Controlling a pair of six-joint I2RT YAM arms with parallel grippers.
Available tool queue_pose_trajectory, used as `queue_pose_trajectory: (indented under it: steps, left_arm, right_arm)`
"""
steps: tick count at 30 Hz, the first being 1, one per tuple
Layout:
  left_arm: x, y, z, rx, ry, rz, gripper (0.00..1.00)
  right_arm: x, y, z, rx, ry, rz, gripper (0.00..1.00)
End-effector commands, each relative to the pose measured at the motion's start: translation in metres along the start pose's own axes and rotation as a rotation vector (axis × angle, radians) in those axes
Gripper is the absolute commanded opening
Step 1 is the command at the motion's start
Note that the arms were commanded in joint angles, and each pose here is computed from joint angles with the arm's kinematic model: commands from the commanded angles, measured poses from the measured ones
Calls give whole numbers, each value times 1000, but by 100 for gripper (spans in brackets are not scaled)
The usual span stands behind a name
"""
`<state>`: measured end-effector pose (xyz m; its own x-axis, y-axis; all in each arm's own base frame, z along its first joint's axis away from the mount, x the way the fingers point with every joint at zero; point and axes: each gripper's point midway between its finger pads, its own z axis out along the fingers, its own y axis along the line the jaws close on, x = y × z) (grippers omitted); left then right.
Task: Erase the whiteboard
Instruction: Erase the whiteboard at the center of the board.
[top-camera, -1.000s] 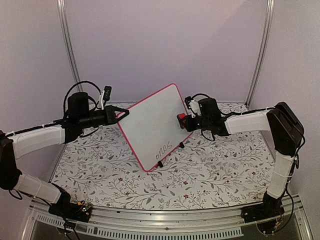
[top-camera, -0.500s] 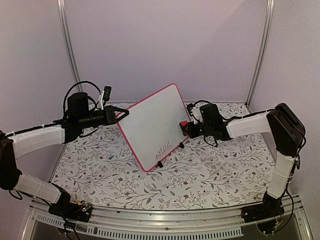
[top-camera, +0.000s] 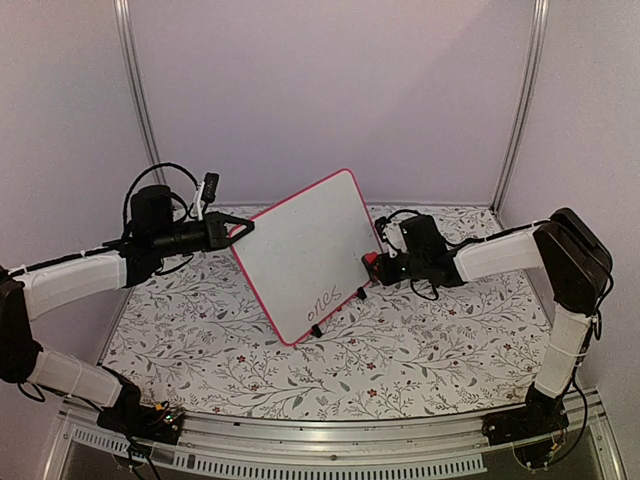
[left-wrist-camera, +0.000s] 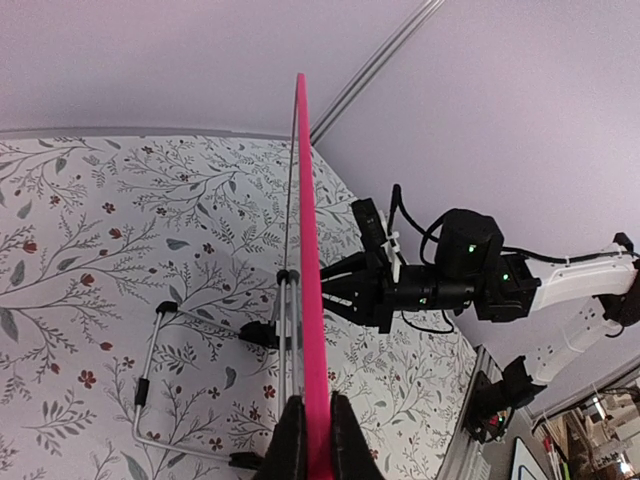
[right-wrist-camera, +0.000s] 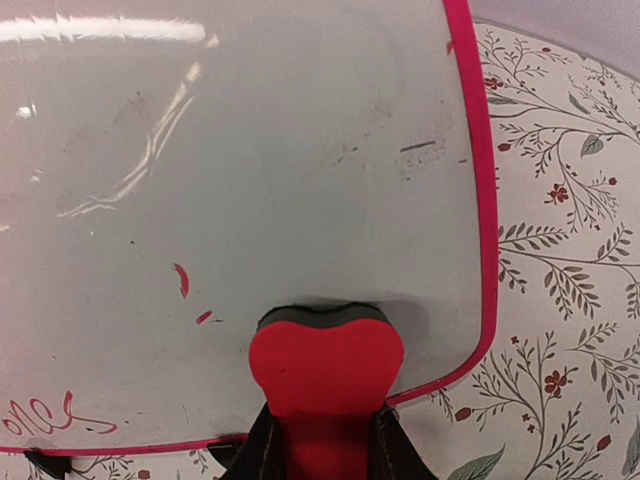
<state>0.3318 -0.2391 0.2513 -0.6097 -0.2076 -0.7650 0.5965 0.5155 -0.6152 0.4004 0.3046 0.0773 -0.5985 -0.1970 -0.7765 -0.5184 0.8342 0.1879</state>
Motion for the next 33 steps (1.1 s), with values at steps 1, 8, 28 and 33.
queue_pose_trajectory:
  steps: [1, 8, 28, 33]
  left_arm:
    - [-15, -36, -7, 149, -29, 24, 0]
    - [-13, -34, -5, 142, -25, 23, 0]
    - [-13, -33, -5, 138, -23, 22, 0]
    - [-13, -33, -4, 139, -23, 20, 0]
  right_arm:
    - [12, 14, -2, -3, 21, -41, 21]
    - [-23, 30, -6, -17, -60, -88, 21]
    - [-2, 30, 7, -19, 16, -113, 22]
    - [22, 25, 1, -7, 56, -104, 22]
